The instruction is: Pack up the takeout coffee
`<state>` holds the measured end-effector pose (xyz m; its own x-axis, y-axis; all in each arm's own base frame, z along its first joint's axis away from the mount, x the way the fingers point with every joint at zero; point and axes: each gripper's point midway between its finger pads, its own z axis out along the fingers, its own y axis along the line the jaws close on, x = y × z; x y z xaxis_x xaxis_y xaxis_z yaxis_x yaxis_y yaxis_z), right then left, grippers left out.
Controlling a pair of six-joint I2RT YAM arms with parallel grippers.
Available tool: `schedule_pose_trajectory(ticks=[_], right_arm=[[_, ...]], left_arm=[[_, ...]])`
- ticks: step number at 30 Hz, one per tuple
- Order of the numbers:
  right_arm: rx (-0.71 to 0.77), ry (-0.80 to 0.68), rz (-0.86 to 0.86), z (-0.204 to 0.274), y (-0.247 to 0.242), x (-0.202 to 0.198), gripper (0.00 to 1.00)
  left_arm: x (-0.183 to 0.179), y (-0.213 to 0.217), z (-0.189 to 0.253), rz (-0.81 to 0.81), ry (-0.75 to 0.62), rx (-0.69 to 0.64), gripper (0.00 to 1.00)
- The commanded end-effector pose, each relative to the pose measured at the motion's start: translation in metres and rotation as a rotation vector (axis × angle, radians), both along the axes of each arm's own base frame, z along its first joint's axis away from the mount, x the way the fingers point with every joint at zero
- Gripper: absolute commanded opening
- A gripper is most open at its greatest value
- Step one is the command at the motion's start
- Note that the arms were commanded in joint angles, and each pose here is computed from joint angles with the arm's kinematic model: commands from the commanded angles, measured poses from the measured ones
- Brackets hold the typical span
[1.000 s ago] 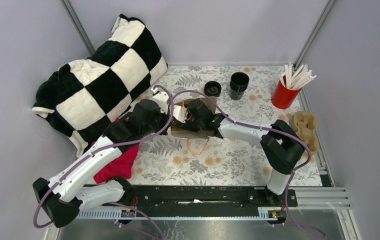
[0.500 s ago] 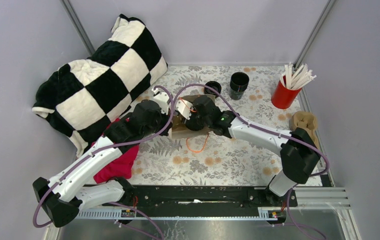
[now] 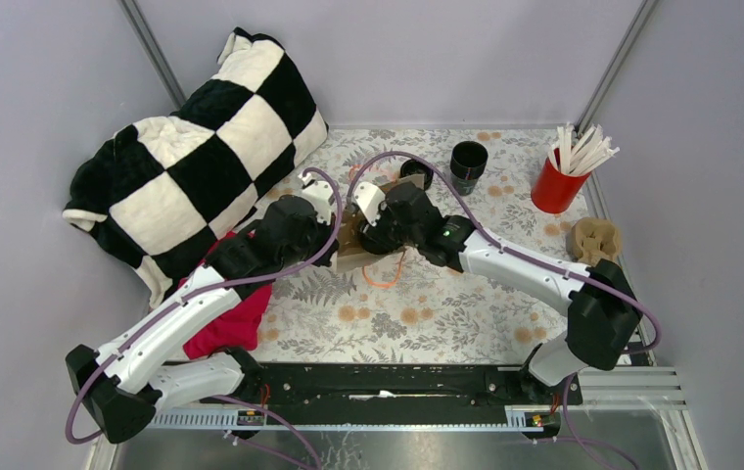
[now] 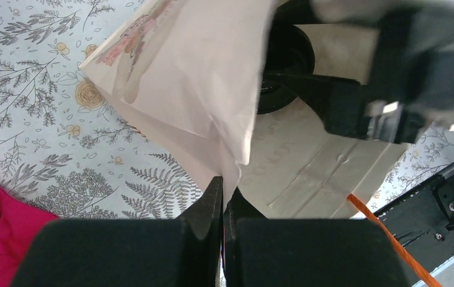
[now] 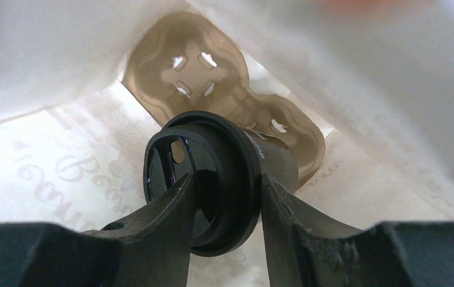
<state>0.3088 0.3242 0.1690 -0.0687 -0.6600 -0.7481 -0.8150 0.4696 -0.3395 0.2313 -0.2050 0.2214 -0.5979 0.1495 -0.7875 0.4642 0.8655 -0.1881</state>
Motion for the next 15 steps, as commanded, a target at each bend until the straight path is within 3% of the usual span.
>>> schedule_pose_trajectory(ticks=[1,15], right_arm=[[0.213,-0.021,-0.061,0.059,0.01,0.002,0.27],[0.321,0.062,-0.007,0.09,0.006,-0.032,0.26]], left_arm=[[0.002,-0.004,0.005,0.004,0.003,-0.005,0.0],[0.015,-0.007,0.039,0.047,-0.016,-0.018,0.0]])
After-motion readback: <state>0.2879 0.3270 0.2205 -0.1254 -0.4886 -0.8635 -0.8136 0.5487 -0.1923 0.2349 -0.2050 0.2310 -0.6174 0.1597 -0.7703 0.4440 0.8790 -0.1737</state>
